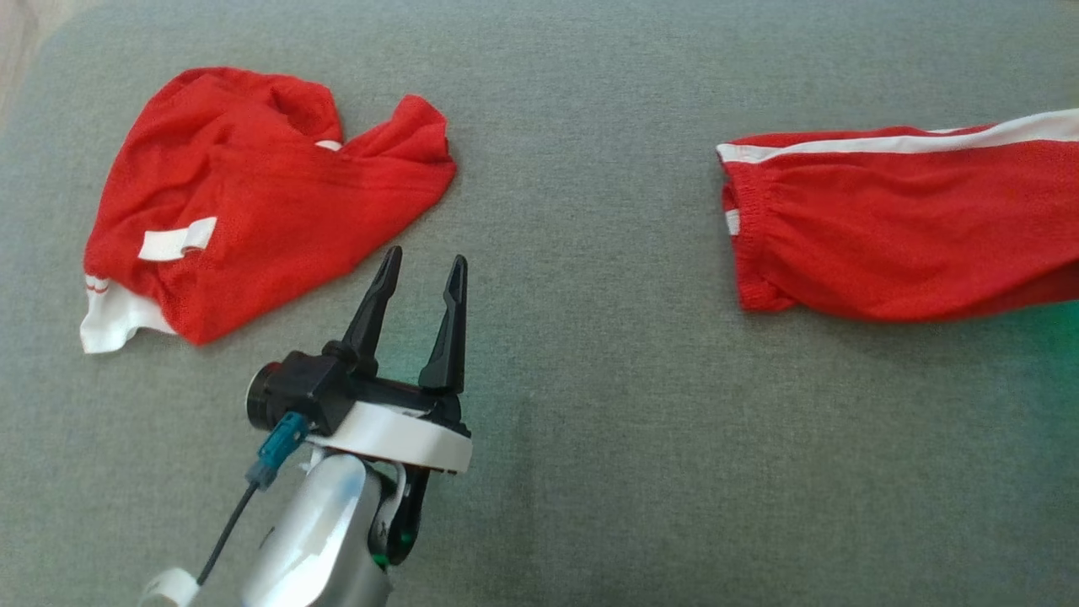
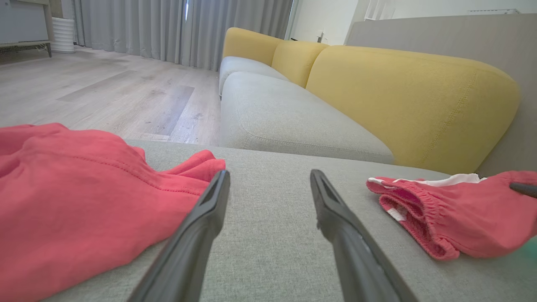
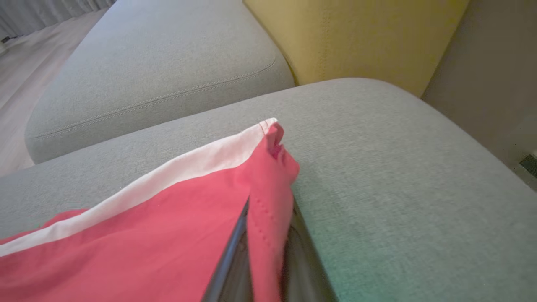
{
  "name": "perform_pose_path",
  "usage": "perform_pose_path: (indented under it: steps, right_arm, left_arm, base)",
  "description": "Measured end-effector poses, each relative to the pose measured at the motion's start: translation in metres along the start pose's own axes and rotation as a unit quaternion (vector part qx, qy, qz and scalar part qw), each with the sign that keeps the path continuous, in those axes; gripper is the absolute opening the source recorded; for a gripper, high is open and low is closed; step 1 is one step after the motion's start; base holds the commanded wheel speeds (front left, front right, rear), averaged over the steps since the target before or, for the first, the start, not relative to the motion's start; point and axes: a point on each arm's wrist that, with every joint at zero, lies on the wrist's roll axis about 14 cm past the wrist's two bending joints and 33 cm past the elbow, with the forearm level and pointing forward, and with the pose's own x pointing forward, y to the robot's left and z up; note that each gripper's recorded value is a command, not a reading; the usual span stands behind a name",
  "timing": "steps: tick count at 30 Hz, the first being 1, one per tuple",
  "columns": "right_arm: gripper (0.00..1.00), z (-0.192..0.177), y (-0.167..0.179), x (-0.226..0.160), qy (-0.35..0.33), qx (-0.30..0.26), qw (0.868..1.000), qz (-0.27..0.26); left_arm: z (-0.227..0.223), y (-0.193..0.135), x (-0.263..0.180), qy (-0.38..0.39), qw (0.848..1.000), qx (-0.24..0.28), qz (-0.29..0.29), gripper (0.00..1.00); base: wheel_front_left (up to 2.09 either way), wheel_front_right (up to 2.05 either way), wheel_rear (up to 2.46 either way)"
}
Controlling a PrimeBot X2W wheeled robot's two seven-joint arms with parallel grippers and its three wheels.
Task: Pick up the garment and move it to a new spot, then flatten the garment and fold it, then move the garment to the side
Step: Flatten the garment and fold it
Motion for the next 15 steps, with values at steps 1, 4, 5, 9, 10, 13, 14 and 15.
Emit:
perform_pose_path:
  steps: [1, 4, 5, 9, 10, 13, 14, 15]
  right_arm:
    - [0.0, 0.001, -0.003, -0.001, -0.005, -0.001, 1.0, -0.003]
    - [0.0, -0.002, -0.003, -0.001, -0.009, 0.001, 1.0, -0.006]
    - [0.0, -0.003, -0.001, -0.002, -0.01, 0.004, 1.0, -0.005]
    - [0.0, -0.002, 0.015, -0.003, -0.024, 0.007, 1.0, 0.01]
    - [0.0, 0.0, 0.02, -0.004, -0.029, 0.008, 0.999, 0.016]
    - [0.0, 0.009, 0.036, -0.009, -0.047, 0.004, 0.998, 0.035]
    - [0.0, 0.013, 0.042, -0.011, -0.055, 0.006, 0.998, 0.042]
    - [0.0, 0.018, 0.05, -0.013, -0.064, 0.008, 0.997, 0.051]
  left_arm:
    - [0.0, -0.001, 0.0, 0.0, 1.0, 0.0, -0.001, 1.0]
    - [-0.002, -0.002, 0.001, 0.002, 1.0, 0.001, -0.006, 1.0]
    - [-0.002, -0.003, 0.001, 0.002, 1.0, 0.002, -0.007, 1.0]
    - [-0.001, -0.002, -0.001, 0.003, 1.0, 0.003, -0.005, 1.0]
    - [0.0, -0.002, -0.002, 0.002, 1.0, 0.004, -0.004, 1.0]
    - [0.004, -0.002, -0.007, -0.003, 1.0, 0.009, -0.005, 1.0]
    - [0.005, -0.003, -0.01, -0.005, 1.0, 0.008, -0.005, 1.0]
    - [0.006, -0.002, -0.013, -0.006, 1.0, 0.008, -0.002, 1.0]
  base:
    - [0.0, 0.0, 0.0]
    - [0.0, 0.0, 0.0]
    - [0.0, 0.0, 0.0]
    - [0.0, 0.0, 0.0]
    - [0.0, 0.0, 0.0]
    - [0.0, 0.0, 0.0]
    - [0.0, 0.0, 0.0]
    - [0.0, 0.0, 0.0]
